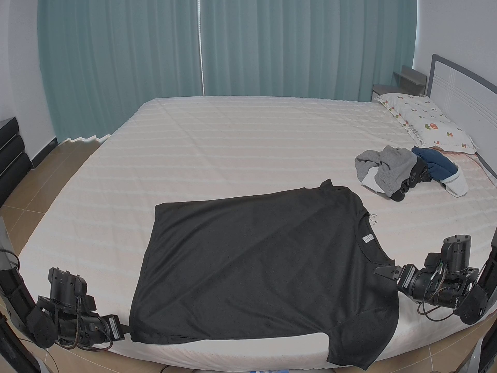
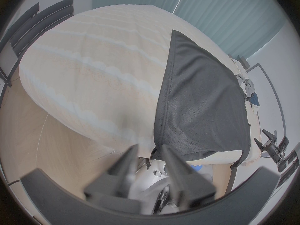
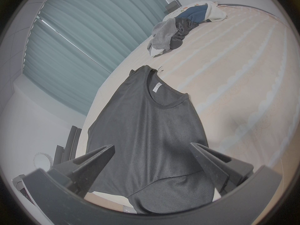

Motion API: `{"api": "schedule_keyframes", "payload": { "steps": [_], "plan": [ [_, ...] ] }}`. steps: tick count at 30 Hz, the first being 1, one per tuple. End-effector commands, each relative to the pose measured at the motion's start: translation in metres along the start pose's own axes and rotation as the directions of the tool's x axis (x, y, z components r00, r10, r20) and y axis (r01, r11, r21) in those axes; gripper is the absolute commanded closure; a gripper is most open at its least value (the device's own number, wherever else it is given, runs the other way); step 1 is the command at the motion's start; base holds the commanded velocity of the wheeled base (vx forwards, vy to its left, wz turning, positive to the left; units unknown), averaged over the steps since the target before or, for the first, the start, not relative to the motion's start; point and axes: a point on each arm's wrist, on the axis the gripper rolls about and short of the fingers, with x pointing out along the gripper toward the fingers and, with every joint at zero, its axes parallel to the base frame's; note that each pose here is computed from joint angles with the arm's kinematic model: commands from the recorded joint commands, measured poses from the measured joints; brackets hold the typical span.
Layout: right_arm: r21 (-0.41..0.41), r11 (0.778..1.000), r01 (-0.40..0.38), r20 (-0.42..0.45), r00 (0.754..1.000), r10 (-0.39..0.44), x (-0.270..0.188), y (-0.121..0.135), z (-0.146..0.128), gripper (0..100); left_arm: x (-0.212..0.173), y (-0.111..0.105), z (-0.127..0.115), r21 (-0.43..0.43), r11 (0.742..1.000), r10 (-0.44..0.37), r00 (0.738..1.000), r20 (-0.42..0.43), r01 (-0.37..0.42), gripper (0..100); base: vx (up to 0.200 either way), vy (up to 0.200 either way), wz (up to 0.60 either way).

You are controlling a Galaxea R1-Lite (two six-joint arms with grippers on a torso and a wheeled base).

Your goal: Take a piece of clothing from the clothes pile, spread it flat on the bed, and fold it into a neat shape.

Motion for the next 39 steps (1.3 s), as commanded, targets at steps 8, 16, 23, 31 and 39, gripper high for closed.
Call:
{"api": "schedule_keyframes", "payload": {
  "steps": [8, 16, 23, 31, 39],
  "plan": [
    [0.000, 1.000, 0.010, -0.017, 1.000, -0.010, 0.001, -0.002, -0.003, 0, -0.017, -0.001, -0.003, -0.012, 0.991, -0.130, 0.992, -0.010, 0.130, 0, 0.000, 0.000, 0.00],
    [0.001, 1.000, 0.013, -0.020, 1.000, -0.013, 0.000, -0.003, -0.004, 0, -0.016, -0.001, -0.004, -0.020, 0.992, -0.125, 0.992, -0.016, 0.125, 0, -0.075, 0.000, 0.00],
    [0.001, 1.000, 0.014, -0.021, 1.000, -0.014, 0.000, -0.003, -0.005, 0, -0.015, -0.001, -0.004, -0.022, 0.990, -0.138, 0.990, -0.028, 0.137, 0, -0.171, 0.000, 0.00],
    [0.000, 1.000, -0.002, -0.031, 1.000, 0.002, 0.000, -0.002, -0.005, 0, 0.002, -0.004, 0.007, -0.035, 0.967, -0.253, 0.963, -0.096, 0.251, 0, 0.000, 0.000, 0.00],
    [-0.007, 1.000, -0.012, -0.034, 0.999, 0.011, -0.001, -0.001, -0.006, 0, 0.028, -0.001, 0.023, -0.022, 0.965, -0.261, 0.965, -0.035, 0.260, 0, 0.000, 0.000, 0.00]
  ]
}}
